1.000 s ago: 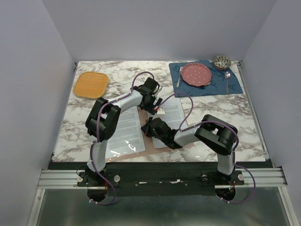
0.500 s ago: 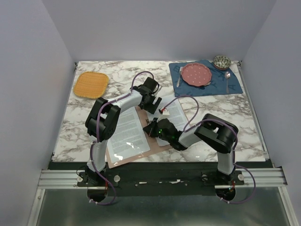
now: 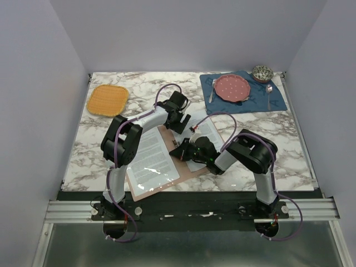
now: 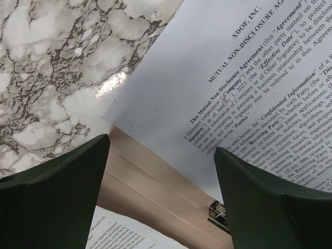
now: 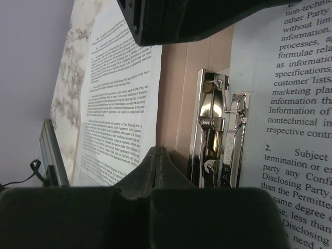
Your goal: Put the files into the folder
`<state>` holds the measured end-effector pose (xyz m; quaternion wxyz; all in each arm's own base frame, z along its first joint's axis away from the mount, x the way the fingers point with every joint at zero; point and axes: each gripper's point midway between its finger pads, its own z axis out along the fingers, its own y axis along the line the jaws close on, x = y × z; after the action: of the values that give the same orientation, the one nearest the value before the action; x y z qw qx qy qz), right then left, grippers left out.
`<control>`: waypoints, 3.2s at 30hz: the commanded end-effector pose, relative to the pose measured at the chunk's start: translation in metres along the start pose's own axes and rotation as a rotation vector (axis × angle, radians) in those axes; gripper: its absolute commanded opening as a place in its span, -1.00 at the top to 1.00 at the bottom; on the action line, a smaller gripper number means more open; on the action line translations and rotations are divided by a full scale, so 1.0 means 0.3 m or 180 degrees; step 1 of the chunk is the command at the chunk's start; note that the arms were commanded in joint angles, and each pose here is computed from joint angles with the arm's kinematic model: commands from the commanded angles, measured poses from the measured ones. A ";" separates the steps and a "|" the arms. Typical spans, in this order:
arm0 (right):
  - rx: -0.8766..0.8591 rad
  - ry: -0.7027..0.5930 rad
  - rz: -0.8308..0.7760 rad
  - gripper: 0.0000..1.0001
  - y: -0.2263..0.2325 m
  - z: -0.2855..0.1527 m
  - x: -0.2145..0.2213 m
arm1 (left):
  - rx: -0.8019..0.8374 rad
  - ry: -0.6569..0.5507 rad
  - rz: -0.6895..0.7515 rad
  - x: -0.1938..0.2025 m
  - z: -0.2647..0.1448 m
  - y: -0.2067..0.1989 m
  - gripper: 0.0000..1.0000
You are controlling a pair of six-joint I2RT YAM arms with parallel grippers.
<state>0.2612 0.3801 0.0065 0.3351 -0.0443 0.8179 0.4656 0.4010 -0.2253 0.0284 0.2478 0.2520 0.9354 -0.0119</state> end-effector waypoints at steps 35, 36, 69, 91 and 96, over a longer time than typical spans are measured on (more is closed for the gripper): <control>0.0992 0.0156 -0.1328 0.64 0.055 -0.138 -0.306 | 0.0062 -0.0124 0.0115 -0.109 -0.178 0.043 -0.96; 0.1043 0.0207 -0.1339 0.64 0.041 -0.143 -0.297 | 0.0070 -0.0120 0.0115 -0.107 -0.177 0.040 -0.96; 0.1372 0.0546 -0.1384 0.76 -0.135 -0.172 -0.081 | 0.0066 0.0444 0.0175 0.121 -0.044 -0.058 -0.98; 0.1530 0.0332 -0.1357 0.94 -0.078 -0.223 -0.012 | 0.0083 0.0365 0.0397 0.104 -0.094 -0.096 -0.98; 0.1205 -0.0095 -0.1410 0.99 0.031 -0.215 -0.116 | 0.0037 0.0195 0.0223 -0.009 -0.195 -0.087 -0.98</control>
<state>0.2410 0.3269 0.0260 0.3898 -0.1597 0.8819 0.2116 0.3577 -0.2349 0.0364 0.1915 0.3059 0.9326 -0.0005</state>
